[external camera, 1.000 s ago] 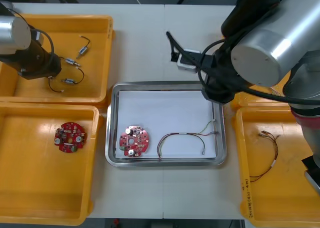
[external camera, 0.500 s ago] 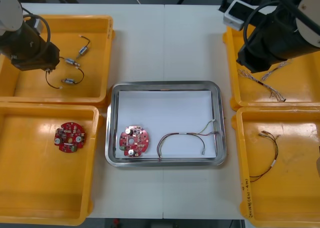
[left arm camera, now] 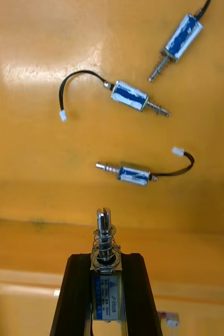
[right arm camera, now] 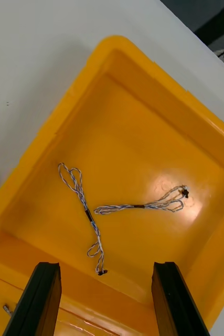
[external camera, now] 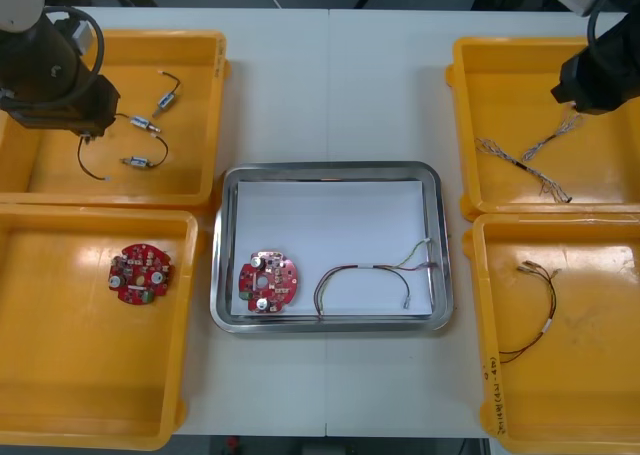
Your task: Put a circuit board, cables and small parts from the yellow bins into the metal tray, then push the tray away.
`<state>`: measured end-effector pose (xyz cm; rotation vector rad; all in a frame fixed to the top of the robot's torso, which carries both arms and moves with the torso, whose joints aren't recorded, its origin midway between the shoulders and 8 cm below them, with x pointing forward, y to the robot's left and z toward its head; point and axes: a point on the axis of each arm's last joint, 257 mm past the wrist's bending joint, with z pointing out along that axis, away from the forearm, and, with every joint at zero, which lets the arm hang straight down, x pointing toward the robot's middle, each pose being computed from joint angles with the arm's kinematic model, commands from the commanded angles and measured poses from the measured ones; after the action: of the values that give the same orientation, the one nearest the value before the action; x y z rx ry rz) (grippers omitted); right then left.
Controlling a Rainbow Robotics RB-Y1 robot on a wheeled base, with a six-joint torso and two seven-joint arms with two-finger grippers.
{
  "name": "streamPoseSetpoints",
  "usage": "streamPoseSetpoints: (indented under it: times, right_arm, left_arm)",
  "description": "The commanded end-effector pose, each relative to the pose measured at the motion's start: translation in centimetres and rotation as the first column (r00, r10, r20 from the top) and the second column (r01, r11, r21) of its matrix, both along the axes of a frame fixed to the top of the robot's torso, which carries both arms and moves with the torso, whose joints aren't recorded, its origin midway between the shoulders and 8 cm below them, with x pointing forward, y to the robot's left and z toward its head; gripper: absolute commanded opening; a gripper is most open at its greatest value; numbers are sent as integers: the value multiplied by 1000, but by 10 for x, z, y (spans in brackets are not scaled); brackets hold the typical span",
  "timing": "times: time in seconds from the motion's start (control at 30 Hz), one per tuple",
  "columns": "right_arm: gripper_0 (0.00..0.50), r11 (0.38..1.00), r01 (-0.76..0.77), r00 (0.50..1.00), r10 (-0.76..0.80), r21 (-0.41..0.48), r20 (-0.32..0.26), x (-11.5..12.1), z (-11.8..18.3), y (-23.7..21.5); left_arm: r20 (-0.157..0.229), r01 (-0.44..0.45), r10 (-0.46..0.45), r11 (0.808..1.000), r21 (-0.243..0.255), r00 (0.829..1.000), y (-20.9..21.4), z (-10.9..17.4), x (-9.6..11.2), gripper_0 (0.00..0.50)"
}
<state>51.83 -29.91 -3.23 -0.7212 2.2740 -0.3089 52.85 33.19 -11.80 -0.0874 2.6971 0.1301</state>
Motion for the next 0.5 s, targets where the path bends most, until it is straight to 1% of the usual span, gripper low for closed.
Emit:
streamPoseSetpoints:
  times: [0.03, 0.1, 0.23, 0.27, 0.3, 0.37, 0.43, 0.5]
  right_arm:
    - [500, 991, 121, 991, -124, 51, 43, 3, 27, -39]
    - [500, 987, 148, 988, -150, 62, 41, 3, 27, -45]
    - [500, 963, 224, 972, -232, 148, 37, 4, 28, -48]
    - [500, 959, 236, 969, -244, 159, 34, 4, 28, -48]
    - [500, 950, 255, 964, -264, 182, 24, 4, 26, -48]
    - [500, 927, 300, 952, -305, 227, -12, 6, 18, -49]
    - [500, 904, 343, 938, -344, 257, -41, 8, 12, -53]
    - [500, 880, 381, 923, -379, 282, -65, 10, 10, -56]
  left_arm:
    - [71, 38, -40, 999, 24, 997, -13, 27, -1, 2]
    - [92, 49, -51, 999, 23, 994, -20, 32, -1, 0]
    - [138, 76, -76, 997, 8, 987, -42, 41, 1, 0]
    - [142, 79, -79, 997, 7, 987, -45, 42, 1, 1]
    - [150, 74, -72, 997, -10, 986, -51, 43, 1, 1]
    - [156, 75, -67, 996, -41, 985, -65, 42, 0, 2]
    - [155, 77, -67, 996, -55, 986, -75, 38, 0, 0]
    - [153, 89, -80, 995, -53, 985, -85, 35, -1, 0]
